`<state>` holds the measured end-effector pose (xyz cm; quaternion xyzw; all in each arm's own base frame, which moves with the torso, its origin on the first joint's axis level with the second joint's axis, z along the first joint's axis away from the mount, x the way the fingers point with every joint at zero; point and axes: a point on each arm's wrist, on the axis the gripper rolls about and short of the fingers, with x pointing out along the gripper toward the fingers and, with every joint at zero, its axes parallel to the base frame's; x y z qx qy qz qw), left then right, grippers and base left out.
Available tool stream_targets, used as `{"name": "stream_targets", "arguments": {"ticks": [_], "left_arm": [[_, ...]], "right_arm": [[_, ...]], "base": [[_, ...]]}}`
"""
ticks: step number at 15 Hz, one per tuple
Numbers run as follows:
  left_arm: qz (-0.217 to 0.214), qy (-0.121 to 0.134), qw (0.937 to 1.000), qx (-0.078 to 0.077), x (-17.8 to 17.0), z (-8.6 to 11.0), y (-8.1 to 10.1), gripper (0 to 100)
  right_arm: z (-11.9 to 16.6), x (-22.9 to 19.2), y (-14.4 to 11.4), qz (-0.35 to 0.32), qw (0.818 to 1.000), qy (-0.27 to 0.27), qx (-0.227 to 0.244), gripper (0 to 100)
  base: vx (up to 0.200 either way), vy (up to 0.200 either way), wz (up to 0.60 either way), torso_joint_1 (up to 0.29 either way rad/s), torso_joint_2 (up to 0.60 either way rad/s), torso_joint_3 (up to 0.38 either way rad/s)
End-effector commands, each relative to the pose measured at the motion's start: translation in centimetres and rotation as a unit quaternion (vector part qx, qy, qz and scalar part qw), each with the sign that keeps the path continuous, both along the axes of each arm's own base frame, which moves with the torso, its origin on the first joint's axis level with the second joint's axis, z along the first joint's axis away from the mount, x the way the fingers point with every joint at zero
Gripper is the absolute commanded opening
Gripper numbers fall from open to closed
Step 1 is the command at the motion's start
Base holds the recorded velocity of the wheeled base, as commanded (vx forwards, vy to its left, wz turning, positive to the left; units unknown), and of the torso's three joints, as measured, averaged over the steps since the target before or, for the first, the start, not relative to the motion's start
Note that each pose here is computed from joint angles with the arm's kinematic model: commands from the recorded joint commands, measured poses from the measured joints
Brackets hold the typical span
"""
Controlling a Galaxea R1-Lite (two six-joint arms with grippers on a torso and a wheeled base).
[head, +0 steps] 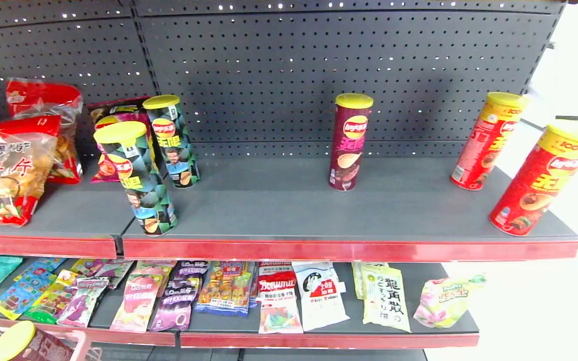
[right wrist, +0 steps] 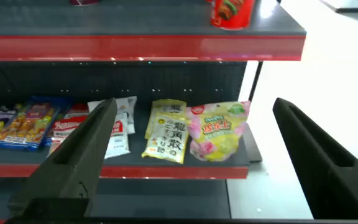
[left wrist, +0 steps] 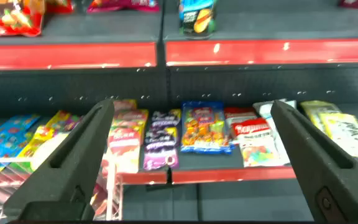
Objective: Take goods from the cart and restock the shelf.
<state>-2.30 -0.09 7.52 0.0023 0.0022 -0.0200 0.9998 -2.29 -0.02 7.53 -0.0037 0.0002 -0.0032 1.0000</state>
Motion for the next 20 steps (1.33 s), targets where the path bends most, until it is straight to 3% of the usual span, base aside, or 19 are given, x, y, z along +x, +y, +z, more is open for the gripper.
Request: {"name": "stream_targets", "arguments": {"ticks": [1,14,20], "left_arm": [[0.0,0.0,1.0,0.0,0.01,0.01,0.0,100],[0.0,0.0,1.0,0.0,0.01,0.01,0.0,100],[0.0,0.0,1.0,0.0,0.01,0.01,0.0,100]], "right_arm": [[0.0,0.01,0.0,0.0,1.0,0.001,0.0,100],[0.0,0.01,0.0,0.0,1.0,0.001,0.0,100],[0.0,0.01,0.0,-0.001,1.0,0.001,0.001,100]], "base": [[0.0,0.0,0.6,0.007,0.0,-0.002],[0.0,0.0,0.6,0.001,0.0,0.002],[0.0,0.0,0.0,0.0,0.0,0.0]]}}
